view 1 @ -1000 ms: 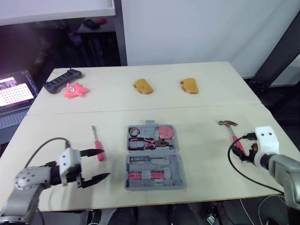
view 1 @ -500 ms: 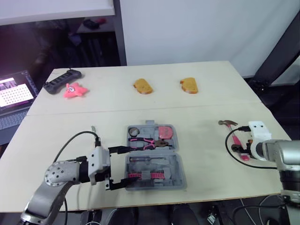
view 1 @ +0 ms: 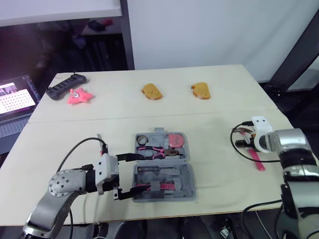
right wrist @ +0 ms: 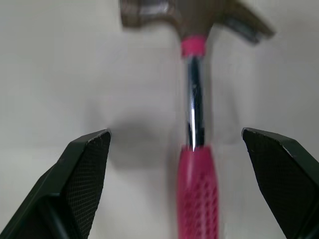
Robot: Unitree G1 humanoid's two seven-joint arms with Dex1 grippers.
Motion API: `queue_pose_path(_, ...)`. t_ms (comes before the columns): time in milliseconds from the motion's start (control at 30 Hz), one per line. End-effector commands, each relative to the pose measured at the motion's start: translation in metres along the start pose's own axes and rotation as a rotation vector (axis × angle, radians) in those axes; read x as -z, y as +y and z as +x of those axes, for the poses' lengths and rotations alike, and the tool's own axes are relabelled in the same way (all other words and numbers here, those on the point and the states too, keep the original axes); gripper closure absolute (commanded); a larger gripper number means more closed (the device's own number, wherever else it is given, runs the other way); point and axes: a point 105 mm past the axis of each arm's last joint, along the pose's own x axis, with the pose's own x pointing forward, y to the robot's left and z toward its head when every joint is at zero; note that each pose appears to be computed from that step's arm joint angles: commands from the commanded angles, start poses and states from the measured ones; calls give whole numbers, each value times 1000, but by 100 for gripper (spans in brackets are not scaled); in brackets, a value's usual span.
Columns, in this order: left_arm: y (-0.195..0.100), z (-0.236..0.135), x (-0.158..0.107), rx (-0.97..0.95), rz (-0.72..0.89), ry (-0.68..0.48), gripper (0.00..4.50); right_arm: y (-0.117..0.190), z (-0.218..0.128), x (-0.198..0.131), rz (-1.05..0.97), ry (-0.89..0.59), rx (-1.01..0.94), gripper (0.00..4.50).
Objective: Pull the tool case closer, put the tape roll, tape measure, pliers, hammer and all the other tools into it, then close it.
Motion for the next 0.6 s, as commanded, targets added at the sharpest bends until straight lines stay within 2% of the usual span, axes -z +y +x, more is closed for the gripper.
queue_pose_path(33,-1,1,-8,2,24,-24,0,-4,6,-3,-17,-9,24,5)
queue_pose_path(133,-1,1,-8,0,26,-24,0,-6,8,-3,-21,-9,29,5)
queue_pose_path(233,-2,1,-8,-6,24,-22,0,-2,11,-2,-6,-6,1,89)
queue_pose_path(467,-1,1,-7,-7,23,-18,0,-1,9,-3,9,-1,-21,433)
queue_pose_path(500,0,2,-7,-6,23,-19,0,-1,8,-4,12,-2,-23,447)
queue_pose_path(600,1,3,-8,-5,24,-21,0,-1,5,-6,9,-7,-25,447)
